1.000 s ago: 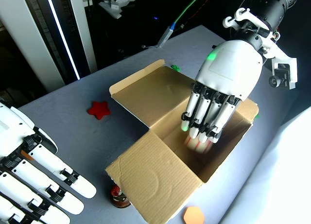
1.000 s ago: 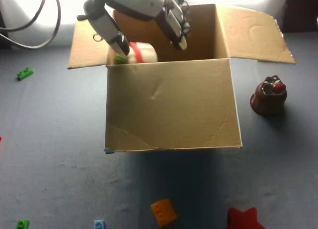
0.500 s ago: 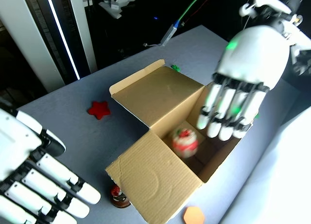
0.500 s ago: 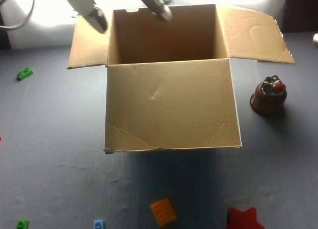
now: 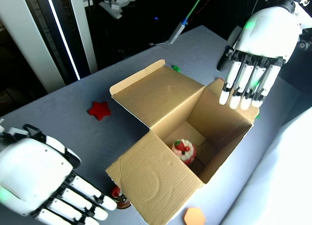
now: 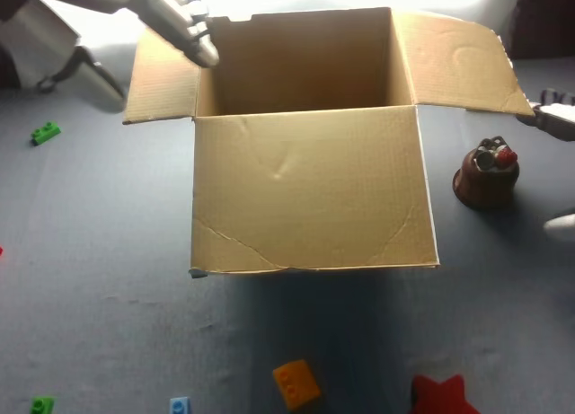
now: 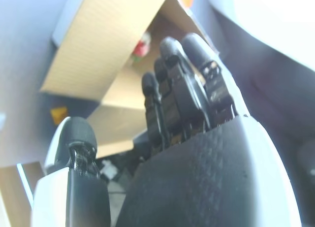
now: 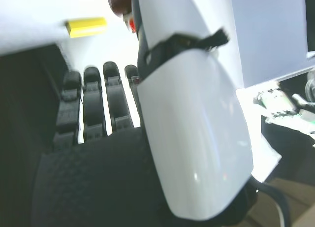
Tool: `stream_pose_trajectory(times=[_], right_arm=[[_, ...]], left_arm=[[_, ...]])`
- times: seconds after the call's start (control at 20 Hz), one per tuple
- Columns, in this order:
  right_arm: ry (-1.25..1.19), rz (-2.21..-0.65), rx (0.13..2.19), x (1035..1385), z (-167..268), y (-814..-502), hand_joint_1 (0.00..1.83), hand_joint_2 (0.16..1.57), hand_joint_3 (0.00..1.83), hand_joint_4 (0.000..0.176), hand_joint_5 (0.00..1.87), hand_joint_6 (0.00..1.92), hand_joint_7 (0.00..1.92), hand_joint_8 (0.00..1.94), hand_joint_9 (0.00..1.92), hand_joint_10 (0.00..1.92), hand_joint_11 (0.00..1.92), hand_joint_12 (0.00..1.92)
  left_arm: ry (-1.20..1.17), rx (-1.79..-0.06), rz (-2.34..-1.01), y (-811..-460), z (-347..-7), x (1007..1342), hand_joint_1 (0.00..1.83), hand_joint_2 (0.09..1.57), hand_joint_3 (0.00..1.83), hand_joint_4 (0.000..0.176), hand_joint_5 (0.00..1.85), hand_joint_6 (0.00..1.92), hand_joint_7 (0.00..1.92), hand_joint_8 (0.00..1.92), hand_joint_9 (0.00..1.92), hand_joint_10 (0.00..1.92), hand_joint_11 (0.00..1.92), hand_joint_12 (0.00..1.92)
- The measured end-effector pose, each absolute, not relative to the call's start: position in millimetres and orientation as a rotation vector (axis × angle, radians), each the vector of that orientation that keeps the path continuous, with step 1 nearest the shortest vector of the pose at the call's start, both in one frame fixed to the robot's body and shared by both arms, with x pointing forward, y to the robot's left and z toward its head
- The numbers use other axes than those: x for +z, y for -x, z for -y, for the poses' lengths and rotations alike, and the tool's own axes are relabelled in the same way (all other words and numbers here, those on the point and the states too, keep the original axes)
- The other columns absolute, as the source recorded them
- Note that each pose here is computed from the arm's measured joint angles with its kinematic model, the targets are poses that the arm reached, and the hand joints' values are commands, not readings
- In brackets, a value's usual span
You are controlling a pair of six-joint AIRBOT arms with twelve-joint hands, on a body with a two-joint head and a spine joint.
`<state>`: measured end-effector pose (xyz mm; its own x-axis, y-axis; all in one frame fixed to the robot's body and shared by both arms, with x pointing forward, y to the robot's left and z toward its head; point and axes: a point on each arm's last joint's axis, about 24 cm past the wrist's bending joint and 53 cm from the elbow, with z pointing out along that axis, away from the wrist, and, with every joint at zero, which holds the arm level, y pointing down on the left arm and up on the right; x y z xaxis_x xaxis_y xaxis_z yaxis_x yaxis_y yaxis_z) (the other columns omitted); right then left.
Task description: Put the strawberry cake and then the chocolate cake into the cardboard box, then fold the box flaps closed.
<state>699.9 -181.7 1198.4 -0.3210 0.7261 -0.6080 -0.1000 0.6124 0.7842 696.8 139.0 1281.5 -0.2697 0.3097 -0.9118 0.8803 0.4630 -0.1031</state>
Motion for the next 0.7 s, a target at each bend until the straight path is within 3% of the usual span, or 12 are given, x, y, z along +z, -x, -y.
stream_pose_trajectory(times=[0.1,0.2,0.45,0.7], right_arm=[[-0.526,-1.697,0.915,1195,176,-708,1.02,1.04,0.0,0.0,0.0,0.0,0.04,0.0,0.04,0.0,0.0,0.19],[-0.524,-1.689,0.923,1192,166,-717,1.0,1.04,0.0,0.0,0.0,0.0,0.05,0.0,0.05,0.01,0.0,0.26],[-0.538,-1.647,0.938,1194,150,-740,1.02,1.05,0.0,0.0,0.0,0.0,0.03,0.0,0.04,0.0,0.0,0.19],[-0.534,-1.662,0.923,1176,139,-751,1.03,1.05,0.0,0.0,0.0,0.0,0.07,0.01,0.06,0.01,0.0,0.26]], left_arm=[[-0.971,-0.797,-1.833,-695,-156,1277,0.0,1.25,0.01,0.0,0.27,0.0,0.31,0.0,0.31,0.0,0.0,0.96],[-0.92,-0.81,-1.87,-693,-175,1270,0.0,1.26,0.0,0.0,0.24,0.0,0.26,0.0,0.24,0.0,0.0,0.82],[-0.766,-0.847,-1.953,-690,-216,1254,0.0,1.25,0.0,0.0,0.21,0.0,0.21,0.0,0.21,0.0,0.0,0.73],[-0.751,-0.903,-2.004,-662,-217,1231,0.0,1.24,0.0,0.0,0.19,0.0,0.2,0.0,0.18,0.0,0.0,0.69]])
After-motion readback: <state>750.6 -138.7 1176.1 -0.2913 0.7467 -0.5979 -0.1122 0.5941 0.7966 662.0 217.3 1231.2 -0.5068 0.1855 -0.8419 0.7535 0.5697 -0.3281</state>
